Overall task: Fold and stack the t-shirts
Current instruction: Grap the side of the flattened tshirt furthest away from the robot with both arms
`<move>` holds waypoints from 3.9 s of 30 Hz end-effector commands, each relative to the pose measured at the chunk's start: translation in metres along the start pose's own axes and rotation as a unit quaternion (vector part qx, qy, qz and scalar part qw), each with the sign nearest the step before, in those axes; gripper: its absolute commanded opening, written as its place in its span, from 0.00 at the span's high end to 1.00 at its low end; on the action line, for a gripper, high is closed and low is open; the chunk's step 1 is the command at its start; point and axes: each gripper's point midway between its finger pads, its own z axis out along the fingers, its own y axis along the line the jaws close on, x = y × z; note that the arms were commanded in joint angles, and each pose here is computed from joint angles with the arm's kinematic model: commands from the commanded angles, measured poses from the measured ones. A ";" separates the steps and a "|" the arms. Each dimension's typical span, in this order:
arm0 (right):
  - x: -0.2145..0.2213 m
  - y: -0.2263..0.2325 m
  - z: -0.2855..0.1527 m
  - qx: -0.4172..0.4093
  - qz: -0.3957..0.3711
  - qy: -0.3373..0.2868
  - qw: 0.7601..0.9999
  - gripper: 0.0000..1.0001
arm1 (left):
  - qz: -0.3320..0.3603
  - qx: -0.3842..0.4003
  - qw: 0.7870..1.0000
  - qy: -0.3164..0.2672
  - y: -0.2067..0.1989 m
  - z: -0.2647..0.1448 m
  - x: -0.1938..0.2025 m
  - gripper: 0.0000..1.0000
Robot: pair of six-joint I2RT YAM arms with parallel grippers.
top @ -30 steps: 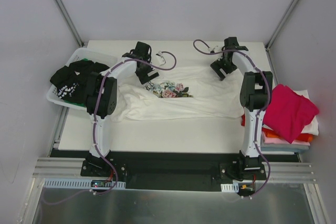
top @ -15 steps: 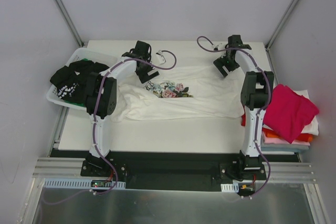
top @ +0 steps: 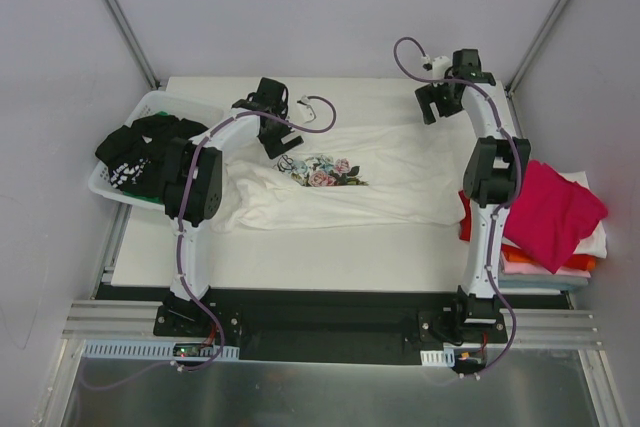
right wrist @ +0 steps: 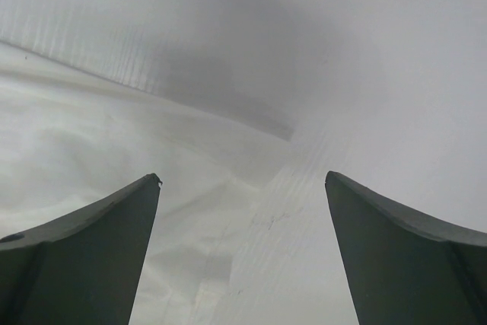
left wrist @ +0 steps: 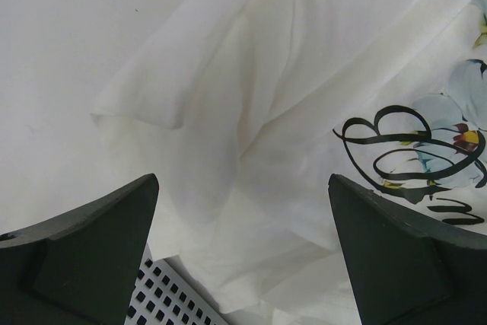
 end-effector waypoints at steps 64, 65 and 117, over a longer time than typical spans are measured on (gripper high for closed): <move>0.051 0.016 0.030 -0.097 -0.148 0.092 0.980 0.36 | 0.026 -0.038 0.999 -0.022 0.012 -0.032 -0.024 0.06; 0.051 0.016 0.030 -0.097 -0.148 0.091 0.980 0.37 | 0.026 -0.038 0.999 -0.022 0.012 -0.032 -0.024 0.06; 0.065 0.021 0.016 -0.087 -0.157 0.114 0.977 0.71 | 0.021 -0.049 0.999 0.008 0.052 0.014 0.008 0.35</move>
